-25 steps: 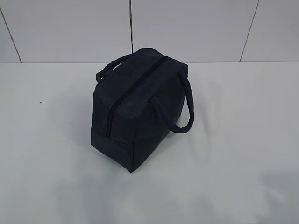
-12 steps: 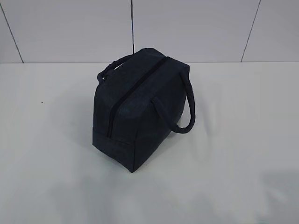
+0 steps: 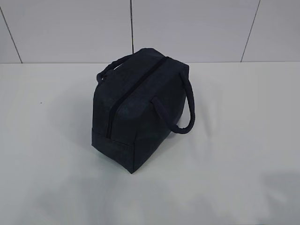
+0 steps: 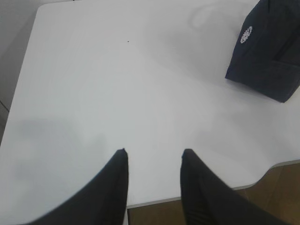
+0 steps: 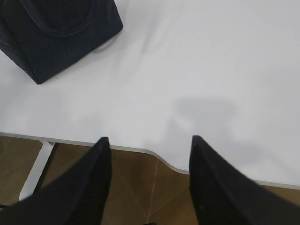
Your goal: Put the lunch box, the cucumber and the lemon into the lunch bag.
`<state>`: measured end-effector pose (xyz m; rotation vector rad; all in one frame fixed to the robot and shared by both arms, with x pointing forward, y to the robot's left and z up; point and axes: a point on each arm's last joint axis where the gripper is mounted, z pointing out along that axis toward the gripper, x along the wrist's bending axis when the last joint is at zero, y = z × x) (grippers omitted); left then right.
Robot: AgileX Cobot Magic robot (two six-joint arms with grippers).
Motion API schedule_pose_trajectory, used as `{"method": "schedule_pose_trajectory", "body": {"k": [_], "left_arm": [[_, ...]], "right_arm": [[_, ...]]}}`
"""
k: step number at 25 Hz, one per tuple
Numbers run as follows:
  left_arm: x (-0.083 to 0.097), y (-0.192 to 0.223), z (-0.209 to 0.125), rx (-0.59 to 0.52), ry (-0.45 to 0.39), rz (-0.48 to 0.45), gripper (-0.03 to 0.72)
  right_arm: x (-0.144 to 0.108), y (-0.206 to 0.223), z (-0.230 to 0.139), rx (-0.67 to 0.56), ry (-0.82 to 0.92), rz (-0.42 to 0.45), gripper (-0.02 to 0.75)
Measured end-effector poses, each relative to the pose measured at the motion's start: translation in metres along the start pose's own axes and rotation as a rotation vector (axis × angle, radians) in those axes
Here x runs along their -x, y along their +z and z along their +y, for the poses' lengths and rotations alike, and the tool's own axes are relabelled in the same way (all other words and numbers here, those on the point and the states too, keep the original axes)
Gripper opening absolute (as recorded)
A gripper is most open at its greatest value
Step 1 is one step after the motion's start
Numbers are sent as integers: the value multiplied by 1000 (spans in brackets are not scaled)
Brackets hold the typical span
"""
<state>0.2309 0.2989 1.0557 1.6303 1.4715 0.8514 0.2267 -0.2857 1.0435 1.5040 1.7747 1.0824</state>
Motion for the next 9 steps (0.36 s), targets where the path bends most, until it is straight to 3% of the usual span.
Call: {"method": "schedule_pose_trajectory", "body": {"k": [9], "left_arm": [[0,0,0,0,0,1,244]], "right_arm": [[0,0,0,0,0,0,400]]}}
